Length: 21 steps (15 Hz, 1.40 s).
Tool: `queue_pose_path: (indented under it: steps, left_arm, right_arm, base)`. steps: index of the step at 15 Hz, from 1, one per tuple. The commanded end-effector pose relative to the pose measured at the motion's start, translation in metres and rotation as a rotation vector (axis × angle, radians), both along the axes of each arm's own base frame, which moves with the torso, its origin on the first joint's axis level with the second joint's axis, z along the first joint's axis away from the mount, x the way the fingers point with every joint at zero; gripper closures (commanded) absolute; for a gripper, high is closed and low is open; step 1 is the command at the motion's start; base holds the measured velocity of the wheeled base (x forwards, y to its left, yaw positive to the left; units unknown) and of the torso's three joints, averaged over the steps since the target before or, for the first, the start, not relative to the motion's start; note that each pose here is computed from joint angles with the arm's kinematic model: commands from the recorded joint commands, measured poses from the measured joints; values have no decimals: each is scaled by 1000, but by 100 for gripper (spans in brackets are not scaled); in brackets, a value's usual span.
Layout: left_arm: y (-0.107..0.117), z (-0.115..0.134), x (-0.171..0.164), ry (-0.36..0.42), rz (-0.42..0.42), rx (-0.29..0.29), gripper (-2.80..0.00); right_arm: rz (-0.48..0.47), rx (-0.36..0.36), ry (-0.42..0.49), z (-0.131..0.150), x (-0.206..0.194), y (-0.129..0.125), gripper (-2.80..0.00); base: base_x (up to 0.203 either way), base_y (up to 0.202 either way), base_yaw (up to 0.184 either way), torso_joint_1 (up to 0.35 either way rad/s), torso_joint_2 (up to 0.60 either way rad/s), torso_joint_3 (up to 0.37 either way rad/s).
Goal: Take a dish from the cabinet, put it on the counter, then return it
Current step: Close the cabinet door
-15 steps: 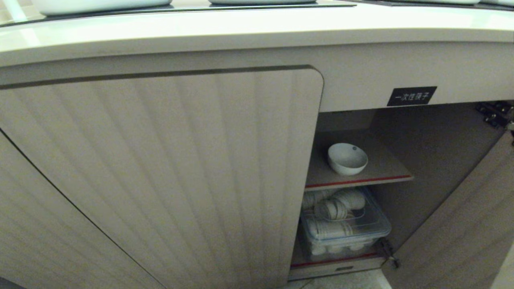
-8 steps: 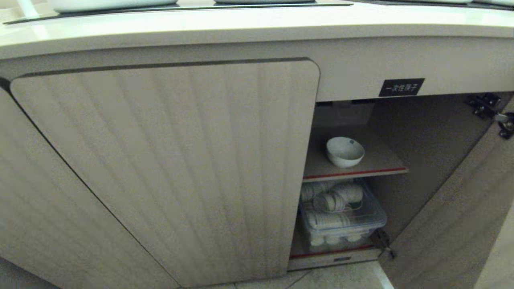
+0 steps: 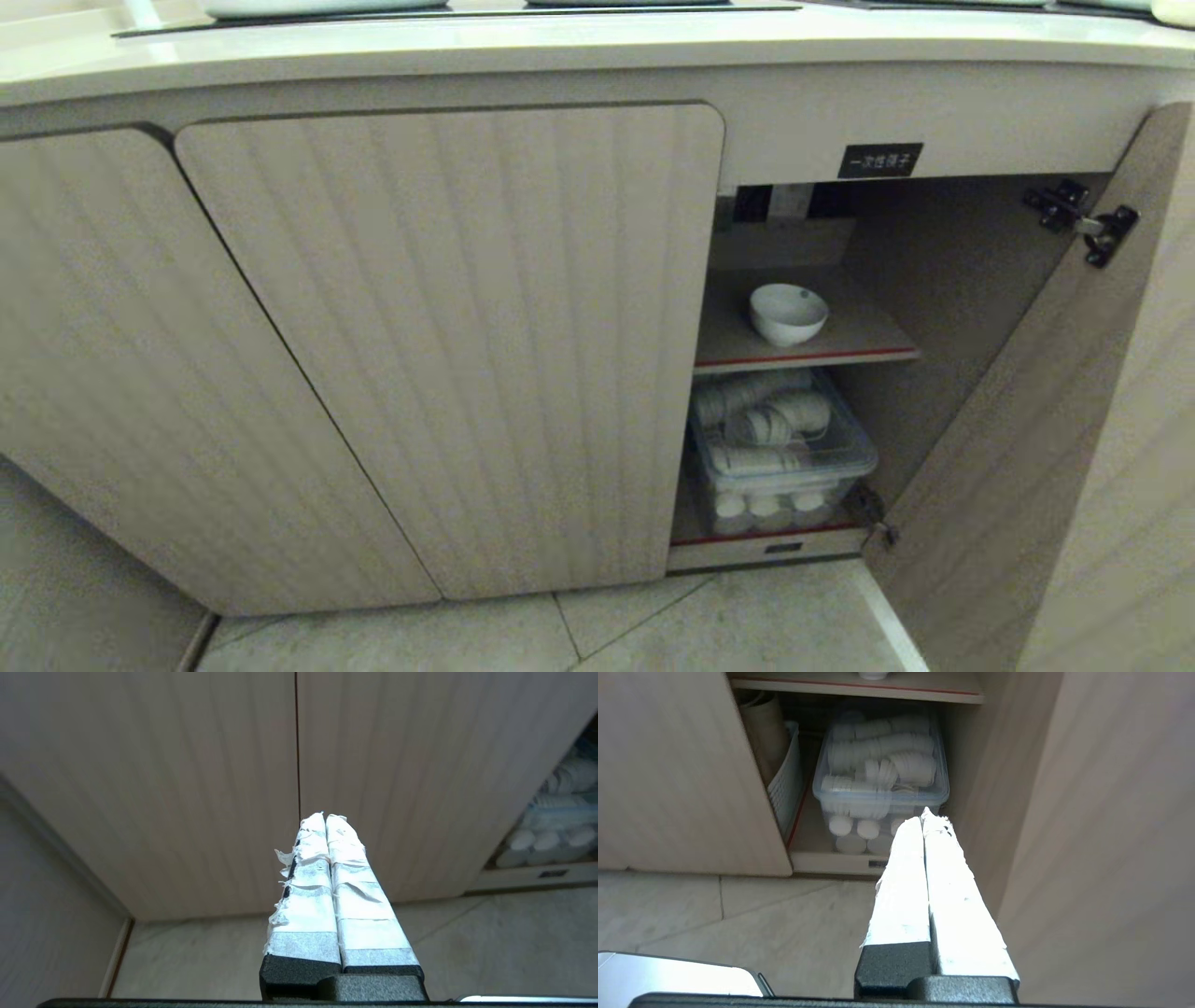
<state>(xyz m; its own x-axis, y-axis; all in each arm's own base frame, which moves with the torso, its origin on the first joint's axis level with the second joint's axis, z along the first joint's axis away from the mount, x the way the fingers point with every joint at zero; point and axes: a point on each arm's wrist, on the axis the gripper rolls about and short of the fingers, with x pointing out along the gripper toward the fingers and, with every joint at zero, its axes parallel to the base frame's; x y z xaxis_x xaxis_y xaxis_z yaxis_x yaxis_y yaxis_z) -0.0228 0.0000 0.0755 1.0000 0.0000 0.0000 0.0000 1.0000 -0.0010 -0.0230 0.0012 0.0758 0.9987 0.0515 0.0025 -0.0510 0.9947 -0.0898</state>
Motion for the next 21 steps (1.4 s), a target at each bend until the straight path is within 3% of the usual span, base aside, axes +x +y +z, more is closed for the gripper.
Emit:
queue_pose_path:
  steps: [1, 12, 21]
  left_arm:
    - [0, 0, 0, 0, 0, -1, 0]
    - [0, 0, 0, 0, 0, -1, 0]
    - [0, 0, 0, 0, 0, -1, 0]
  right_arm:
    - [1, -1, 1, 0, 0, 0, 0]
    - [1, -1, 1, 0, 0, 0, 0]
    - [1, -1, 1, 0, 0, 0, 0]
  base:
    - [-182, 0, 5, 2, 6, 2]
    - [-178, 0, 3, 3, 2, 1]
    - [0, 0, 0, 0, 0, 0]
